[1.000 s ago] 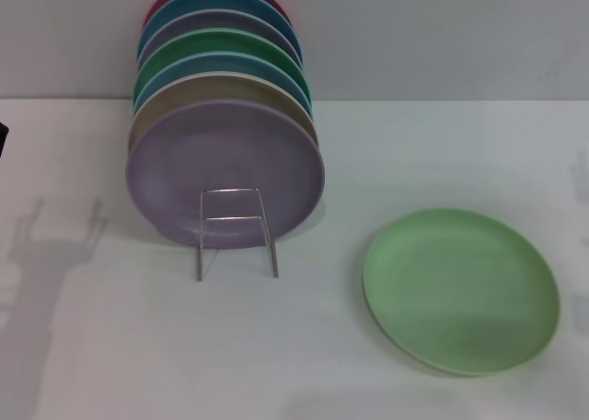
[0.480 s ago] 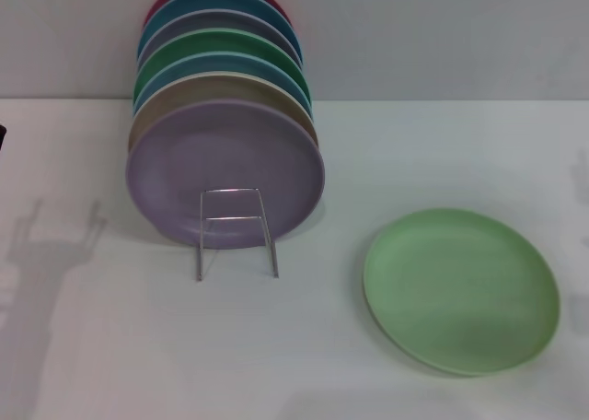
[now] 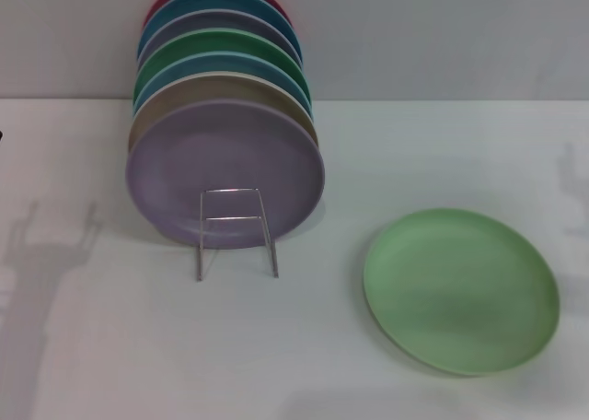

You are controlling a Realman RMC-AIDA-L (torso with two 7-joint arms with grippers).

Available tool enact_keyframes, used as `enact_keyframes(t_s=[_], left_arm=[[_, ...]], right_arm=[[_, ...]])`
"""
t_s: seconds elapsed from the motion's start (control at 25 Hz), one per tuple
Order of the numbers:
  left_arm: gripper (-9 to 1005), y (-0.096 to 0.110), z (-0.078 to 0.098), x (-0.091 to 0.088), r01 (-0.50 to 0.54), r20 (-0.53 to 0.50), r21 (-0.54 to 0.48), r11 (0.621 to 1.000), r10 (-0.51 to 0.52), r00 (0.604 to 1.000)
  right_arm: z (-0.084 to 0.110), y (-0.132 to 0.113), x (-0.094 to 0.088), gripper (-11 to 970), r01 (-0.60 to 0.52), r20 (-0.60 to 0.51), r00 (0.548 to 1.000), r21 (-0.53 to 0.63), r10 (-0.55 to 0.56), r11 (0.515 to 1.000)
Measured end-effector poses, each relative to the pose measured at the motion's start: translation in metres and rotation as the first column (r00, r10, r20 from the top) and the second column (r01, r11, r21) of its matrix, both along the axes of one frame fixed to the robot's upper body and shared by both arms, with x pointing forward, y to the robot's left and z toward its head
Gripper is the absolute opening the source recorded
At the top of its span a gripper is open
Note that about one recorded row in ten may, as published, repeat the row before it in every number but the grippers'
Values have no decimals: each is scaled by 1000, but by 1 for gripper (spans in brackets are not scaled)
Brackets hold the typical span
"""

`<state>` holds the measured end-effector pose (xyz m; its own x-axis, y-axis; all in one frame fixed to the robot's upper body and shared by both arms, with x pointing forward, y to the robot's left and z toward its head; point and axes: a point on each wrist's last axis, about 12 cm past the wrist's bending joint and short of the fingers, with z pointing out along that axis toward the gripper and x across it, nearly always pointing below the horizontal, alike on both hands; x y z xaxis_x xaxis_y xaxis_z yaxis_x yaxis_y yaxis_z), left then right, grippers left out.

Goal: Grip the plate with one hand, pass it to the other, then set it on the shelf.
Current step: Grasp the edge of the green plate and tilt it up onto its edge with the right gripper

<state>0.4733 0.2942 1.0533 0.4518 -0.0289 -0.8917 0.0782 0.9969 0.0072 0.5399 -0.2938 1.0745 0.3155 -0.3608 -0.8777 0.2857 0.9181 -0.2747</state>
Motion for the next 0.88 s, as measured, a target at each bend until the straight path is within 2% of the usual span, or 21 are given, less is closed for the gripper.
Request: enact_keyframes(t_s=[0.08,0.16,0.2,0.28,0.48,0.56,0.6,0.64,0.76,0.8,0.84,0.88], left_arm=[[789,0,0,0,-1,-1,1,1000,1,1000],[789,0,-1,0,-1,-5,2,1000,1,1000],[789,1,-1,0,-2,-6,3,1000,2,1000],[789,1,-1,0,-2,-7,4,1000,2,1000],[788,2,-1,0,-5,-13,7,1000,5,1000],[788,2,-2,0,-6,-15,7,1000,6,1000],[788,2,-2,1,-6,-21,8,1000,6,1000],[788,2,-2,1,-6,-21,8,1000,6,1000],[787,3,-2,2,-9,-24,8,1000,9,1000],[787,3,-2,2,-11,-24,7,1000,11,1000],[787,3,-2,2,-11,-24,7,1000,11,1000],[787,3,-2,2,-12,-24,6,1000,12,1000]], right_arm=[[0,3,4,667,-2,-23,1000,33,3,999],[-1,10,13,667,-9,-82,997,98,17,995],[0,17,21,667,-11,-144,989,141,32,990],[0,20,25,667,-10,-175,984,153,37,988],[8,32,42,667,-37,-344,932,216,112,976],[10,31,44,667,-43,-370,920,231,129,972],[15,31,49,668,-61,-417,892,270,174,961],[15,31,49,668,-61,-417,892,270,174,961],[20,29,56,668,-93,-489,833,335,258,937],[23,27,59,668,-113,-531,787,378,315,919],[23,27,59,668,-113,-531,787,378,315,919],[25,25,60,668,-122,-547,765,395,339,911]])
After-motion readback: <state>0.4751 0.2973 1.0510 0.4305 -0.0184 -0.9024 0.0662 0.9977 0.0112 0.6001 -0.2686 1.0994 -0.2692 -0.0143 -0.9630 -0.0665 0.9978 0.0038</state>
